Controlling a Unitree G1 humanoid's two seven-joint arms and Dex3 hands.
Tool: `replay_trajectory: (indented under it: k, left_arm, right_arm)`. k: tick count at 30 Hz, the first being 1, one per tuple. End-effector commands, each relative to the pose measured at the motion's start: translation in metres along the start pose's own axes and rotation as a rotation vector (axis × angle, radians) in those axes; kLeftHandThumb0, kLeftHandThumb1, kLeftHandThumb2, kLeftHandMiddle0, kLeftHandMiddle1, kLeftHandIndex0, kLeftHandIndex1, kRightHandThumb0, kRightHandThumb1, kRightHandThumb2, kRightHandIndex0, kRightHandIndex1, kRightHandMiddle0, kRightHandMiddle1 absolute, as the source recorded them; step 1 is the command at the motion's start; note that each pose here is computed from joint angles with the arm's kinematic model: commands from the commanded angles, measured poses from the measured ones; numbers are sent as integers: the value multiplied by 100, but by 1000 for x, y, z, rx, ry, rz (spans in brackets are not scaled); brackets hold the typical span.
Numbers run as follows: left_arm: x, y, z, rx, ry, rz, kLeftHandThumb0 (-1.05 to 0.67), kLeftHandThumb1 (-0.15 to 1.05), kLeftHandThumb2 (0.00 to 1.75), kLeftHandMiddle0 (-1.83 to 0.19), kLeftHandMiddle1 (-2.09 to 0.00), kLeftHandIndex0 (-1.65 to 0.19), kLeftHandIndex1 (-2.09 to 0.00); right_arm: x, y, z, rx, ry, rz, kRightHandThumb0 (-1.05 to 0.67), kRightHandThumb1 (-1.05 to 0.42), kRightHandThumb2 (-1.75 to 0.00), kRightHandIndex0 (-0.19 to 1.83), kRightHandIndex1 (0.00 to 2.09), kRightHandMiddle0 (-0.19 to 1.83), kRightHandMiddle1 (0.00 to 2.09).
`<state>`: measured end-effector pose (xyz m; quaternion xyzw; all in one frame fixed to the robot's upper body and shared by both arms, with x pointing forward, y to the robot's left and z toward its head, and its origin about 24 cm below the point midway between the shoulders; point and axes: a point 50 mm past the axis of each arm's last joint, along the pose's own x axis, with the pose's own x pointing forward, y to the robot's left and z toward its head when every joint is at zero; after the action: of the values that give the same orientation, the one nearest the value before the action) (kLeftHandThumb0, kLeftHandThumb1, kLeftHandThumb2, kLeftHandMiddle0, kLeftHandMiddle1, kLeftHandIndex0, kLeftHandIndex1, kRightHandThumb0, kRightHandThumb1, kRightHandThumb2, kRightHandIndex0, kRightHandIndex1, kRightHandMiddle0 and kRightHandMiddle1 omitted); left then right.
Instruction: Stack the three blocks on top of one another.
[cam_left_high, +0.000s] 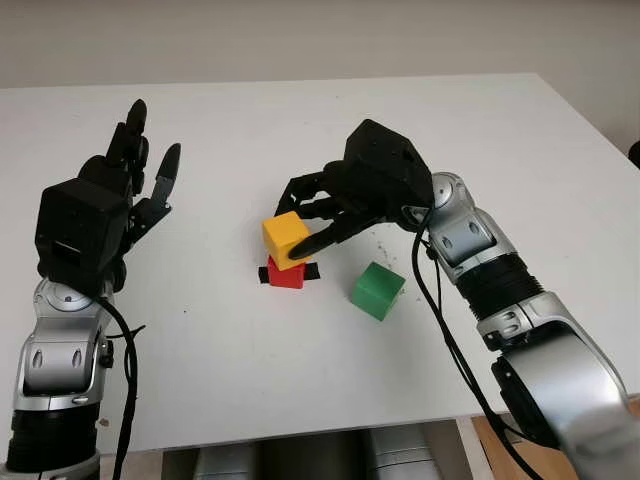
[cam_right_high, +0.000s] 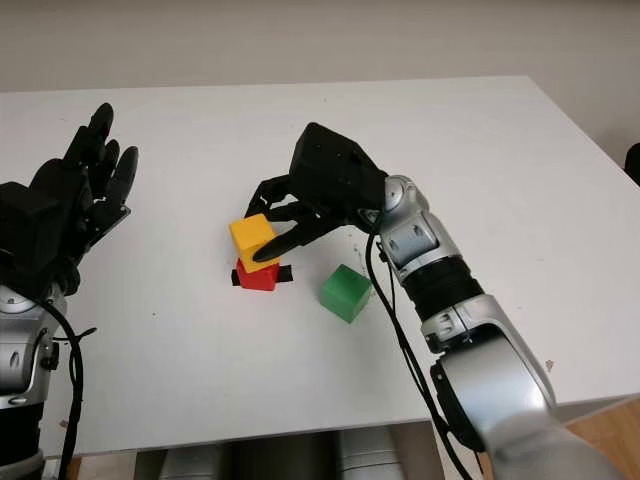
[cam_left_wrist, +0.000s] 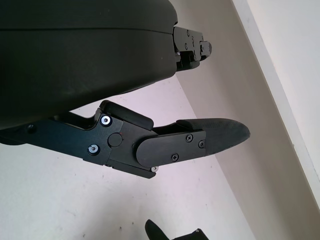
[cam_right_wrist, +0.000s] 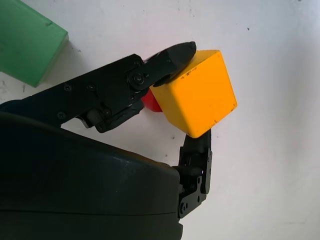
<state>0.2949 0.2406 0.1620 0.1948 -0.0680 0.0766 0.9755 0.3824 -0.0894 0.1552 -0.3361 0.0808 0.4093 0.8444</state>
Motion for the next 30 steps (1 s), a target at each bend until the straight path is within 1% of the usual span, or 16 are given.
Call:
replay_trajectory:
  k: [1, 4, 5, 8, 10, 13, 17, 19, 22, 23, 27, 29, 30]
  left_arm:
    - [0, 4, 2, 7, -14, 11, -70, 105, 55, 1, -6, 3, -5]
    - [0, 3, 2, 9, -14, 10, -70, 105, 55, 1, -6, 3, -5]
    - [0, 3, 2, 9, -15, 9, -70, 105, 56, 1, -6, 3, -5]
    - [0, 3, 2, 12, -11, 11, -69, 105, 56, 1, -5, 3, -5]
    - [0, 3, 2, 11, -11, 11, -69, 105, 56, 1, -5, 3, -5]
    - [0, 3, 2, 10, -9, 11, -69, 105, 56, 1, -5, 3, -5]
    - [0, 2, 2, 4, -8, 8, -69, 105, 56, 1, -5, 3, -5]
    - [0, 2, 2, 10, -8, 9, -69, 105, 56, 1, -5, 3, -5]
    - [0, 2, 2, 7, -11, 9, -69, 105, 56, 1, -5, 3, -5]
    - [0, 2, 2, 6, -11, 8, -69, 105, 56, 1, -5, 3, -5]
    - [0, 2, 2, 8, -12, 9, -70, 105, 55, 1, -5, 3, -5]
    - [0, 2, 3, 6, -14, 9, -70, 105, 55, 1, -5, 3, -5]
    - [0, 3, 3, 5, -14, 9, -70, 105, 55, 2, -5, 3, -5]
  right_arm:
    - [-2, -3, 0, -21, 11, 3, -59, -91, -5, 11, 3, 13, 98]
    - [-3, -5, 0, -28, 15, 10, -65, -89, -5, 4, 2, 9, 75]
    - [-4, -5, 1, -35, 5, 10, -67, -89, -5, 1, 3, 8, 64]
    - [-6, -6, 2, -64, -38, -6, -77, -88, -5, -5, 3, -1, 43]
    - [-8, -6, 3, -76, -69, -12, -81, -88, -5, -7, 3, -4, 34]
    - [-11, -8, 6, -66, -112, -9, -81, -89, -6, -17, 1, -13, 20]
    - [-14, -11, 8, -63, -145, -23, -79, -89, -5, -19, 0, -19, 13]
    - [-16, -13, 9, -51, -158, -31, -78, -88, -5, -19, 0, -19, 11]
    - [-20, -17, 12, -50, -197, -46, -80, -88, -5, -19, 0, -19, 4]
    - [-23, -21, 15, -28, -227, -55, -82, -89, -5, -19, 0, -19, 2]
    - [-39, -37, 31, -1, -295, -95, -76, -88, -5, -19, 0, -19, 0]
    - [-55, -56, 38, 41, -323, -144, -76, -87, -5, -19, 0, -17, 2]
    - [-61, -63, 41, 57, -337, -159, -74, -87, -5, -12, 4, -8, 6]
